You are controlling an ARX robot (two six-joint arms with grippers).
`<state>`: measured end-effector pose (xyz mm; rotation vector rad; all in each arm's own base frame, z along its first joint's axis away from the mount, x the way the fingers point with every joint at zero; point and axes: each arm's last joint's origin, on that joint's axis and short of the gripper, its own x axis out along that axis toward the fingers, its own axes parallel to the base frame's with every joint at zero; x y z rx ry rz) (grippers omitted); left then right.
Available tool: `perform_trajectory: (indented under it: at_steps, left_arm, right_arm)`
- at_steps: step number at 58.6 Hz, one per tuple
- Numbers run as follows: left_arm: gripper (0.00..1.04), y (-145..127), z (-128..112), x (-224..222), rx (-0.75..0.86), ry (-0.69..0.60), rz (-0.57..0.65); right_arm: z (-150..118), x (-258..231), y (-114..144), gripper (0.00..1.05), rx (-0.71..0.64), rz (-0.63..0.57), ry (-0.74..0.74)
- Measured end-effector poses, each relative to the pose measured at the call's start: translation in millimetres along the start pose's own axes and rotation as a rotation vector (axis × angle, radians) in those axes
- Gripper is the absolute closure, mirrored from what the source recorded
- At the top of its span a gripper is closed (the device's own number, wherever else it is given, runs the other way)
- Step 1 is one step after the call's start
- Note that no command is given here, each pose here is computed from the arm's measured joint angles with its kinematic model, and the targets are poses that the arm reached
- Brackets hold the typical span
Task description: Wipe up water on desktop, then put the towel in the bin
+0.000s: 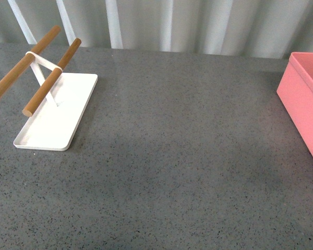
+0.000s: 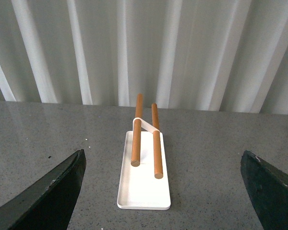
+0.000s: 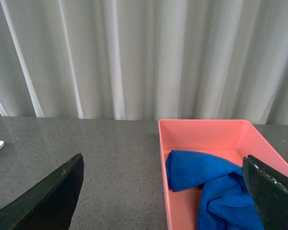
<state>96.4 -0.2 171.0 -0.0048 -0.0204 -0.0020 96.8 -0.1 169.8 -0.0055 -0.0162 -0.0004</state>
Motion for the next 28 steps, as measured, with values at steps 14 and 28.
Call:
perform_trajectory:
  at_steps: [14, 28]
  left_arm:
    - [0.07, 0.0, 0.0, 0.0, 0.0, 0.0, 0.0]
    - [0.07, 0.0, 0.0, 0.0, 0.0, 0.0, 0.0]
  right_arm:
    - [0.0, 0.0, 0.0, 0.07, 0.0, 0.0, 0.0]
    - [0.0, 0.0, 0.0, 0.07, 0.0, 0.0, 0.0]
